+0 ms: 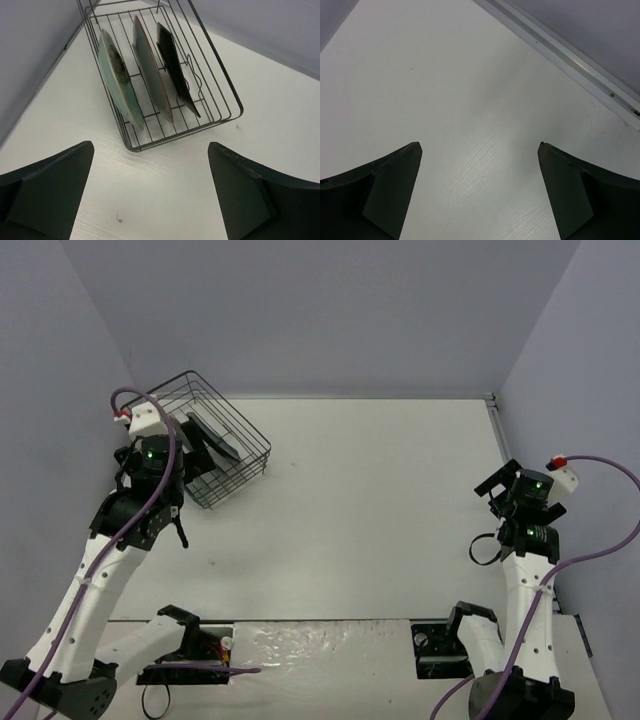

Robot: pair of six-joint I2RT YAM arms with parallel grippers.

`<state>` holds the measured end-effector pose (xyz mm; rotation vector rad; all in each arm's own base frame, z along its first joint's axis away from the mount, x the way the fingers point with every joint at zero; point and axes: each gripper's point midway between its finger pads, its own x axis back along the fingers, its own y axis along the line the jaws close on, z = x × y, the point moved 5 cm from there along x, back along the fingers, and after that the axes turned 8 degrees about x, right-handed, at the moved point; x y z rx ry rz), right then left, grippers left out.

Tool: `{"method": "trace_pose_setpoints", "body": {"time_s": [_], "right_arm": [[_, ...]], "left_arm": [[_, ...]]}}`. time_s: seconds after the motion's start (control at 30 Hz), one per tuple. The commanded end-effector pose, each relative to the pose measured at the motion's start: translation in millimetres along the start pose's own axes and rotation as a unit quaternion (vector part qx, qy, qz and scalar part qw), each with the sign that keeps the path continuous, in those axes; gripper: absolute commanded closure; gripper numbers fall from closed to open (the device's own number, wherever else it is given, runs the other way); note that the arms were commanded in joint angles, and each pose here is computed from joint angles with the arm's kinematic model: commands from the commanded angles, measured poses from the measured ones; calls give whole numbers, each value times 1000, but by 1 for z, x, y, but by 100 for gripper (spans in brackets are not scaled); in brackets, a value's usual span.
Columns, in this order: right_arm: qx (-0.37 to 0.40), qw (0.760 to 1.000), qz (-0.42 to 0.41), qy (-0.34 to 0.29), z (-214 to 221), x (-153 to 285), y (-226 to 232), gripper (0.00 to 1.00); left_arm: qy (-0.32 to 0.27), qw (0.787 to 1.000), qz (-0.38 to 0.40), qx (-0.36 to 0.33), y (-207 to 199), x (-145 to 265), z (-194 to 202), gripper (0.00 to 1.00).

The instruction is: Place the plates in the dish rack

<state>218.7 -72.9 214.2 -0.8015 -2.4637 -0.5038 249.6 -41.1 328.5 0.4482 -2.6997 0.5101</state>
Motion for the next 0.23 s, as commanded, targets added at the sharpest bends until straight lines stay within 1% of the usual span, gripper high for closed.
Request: {"method": "trace_pose_setpoints", "body": {"time_s": [0.0,0.2], "right_arm": [[-20,998,15,-58,-24,11,-3,0],[-22,998,20,-60,-23,11,-5,0]], "left_arm": [[-33,999,-23,29,10,7,-10,3],[-34,998,-37,24,17,10,-7,3]]}}
